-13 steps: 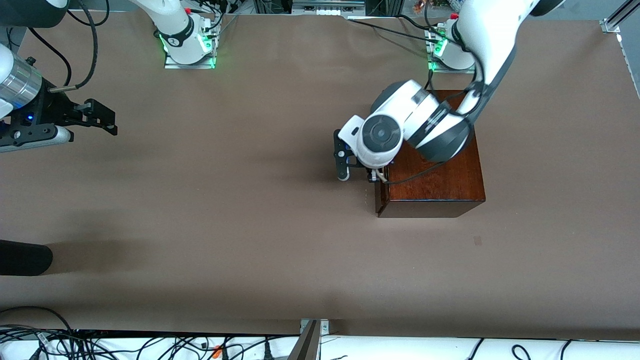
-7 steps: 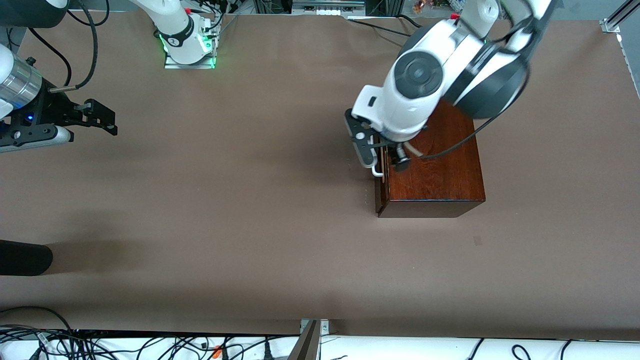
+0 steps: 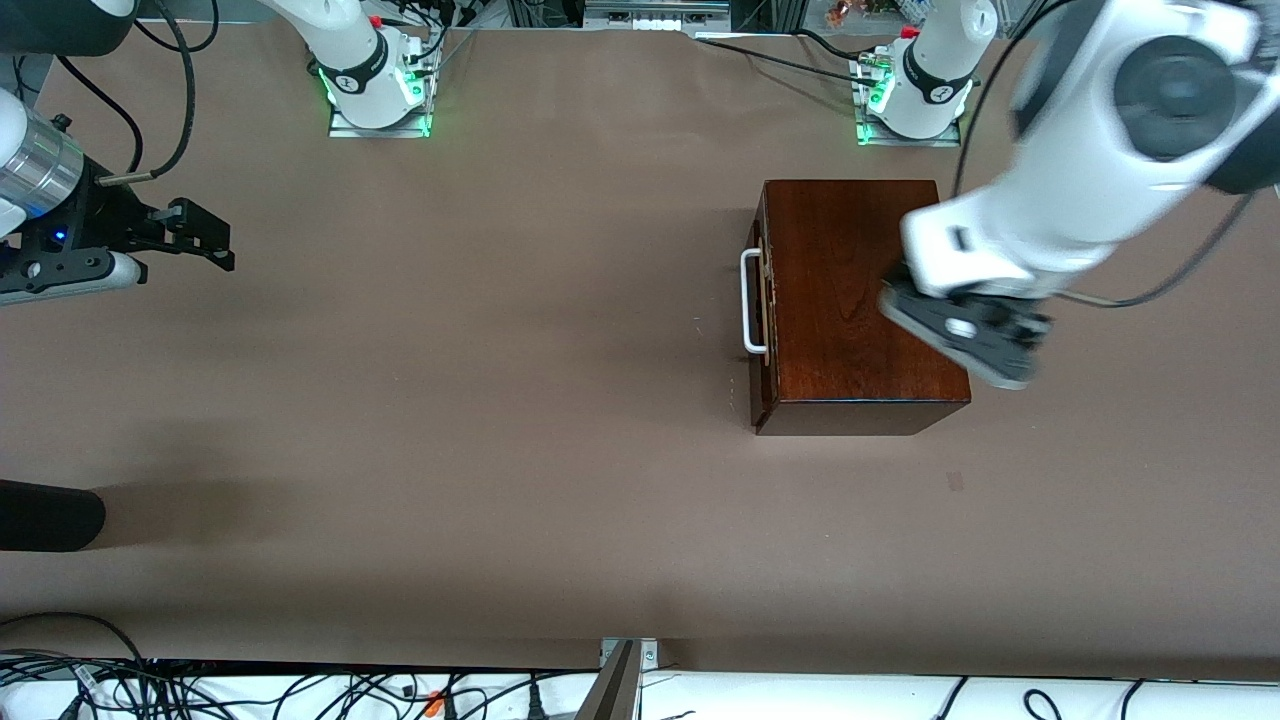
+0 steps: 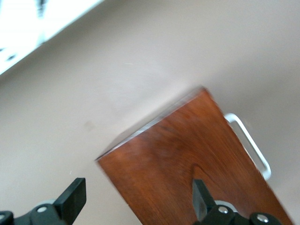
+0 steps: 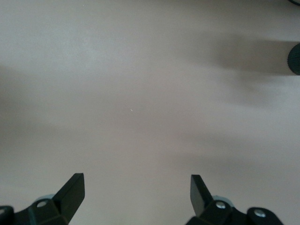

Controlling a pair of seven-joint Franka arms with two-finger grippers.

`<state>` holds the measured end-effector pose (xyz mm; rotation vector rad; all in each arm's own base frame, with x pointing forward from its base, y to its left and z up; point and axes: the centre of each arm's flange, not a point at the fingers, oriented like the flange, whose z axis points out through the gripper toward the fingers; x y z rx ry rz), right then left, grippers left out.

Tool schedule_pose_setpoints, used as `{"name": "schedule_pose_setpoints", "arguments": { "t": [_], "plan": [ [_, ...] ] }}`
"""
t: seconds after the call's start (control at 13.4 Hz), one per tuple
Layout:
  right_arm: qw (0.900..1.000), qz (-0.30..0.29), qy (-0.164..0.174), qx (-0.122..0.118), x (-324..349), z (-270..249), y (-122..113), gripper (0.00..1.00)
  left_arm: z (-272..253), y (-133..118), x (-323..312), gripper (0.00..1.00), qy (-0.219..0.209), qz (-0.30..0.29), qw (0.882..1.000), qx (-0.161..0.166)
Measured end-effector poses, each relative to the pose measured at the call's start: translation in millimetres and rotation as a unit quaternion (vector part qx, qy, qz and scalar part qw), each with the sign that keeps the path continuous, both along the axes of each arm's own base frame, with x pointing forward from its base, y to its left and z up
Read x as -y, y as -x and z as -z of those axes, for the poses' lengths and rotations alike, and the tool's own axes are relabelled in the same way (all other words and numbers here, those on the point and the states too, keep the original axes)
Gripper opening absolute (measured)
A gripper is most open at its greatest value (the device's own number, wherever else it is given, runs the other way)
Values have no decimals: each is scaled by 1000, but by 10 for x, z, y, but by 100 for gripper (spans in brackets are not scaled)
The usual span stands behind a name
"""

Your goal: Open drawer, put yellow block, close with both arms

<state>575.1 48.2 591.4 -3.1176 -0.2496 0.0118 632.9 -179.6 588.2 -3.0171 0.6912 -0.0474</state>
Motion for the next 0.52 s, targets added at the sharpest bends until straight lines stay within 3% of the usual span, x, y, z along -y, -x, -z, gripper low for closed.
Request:
{"name": "schedule_pose_setpoints", "arguments": {
  "t": [0.22,0.52],
  "plan": [
    [1000,0,0,0,0,1,0,100,-216,95,-307,100,-1,-77,997,13],
    [1000,0,0,0,1,2,-1,100,-135,475,-1231,100,35,-176,983,-30]
  ]
}}
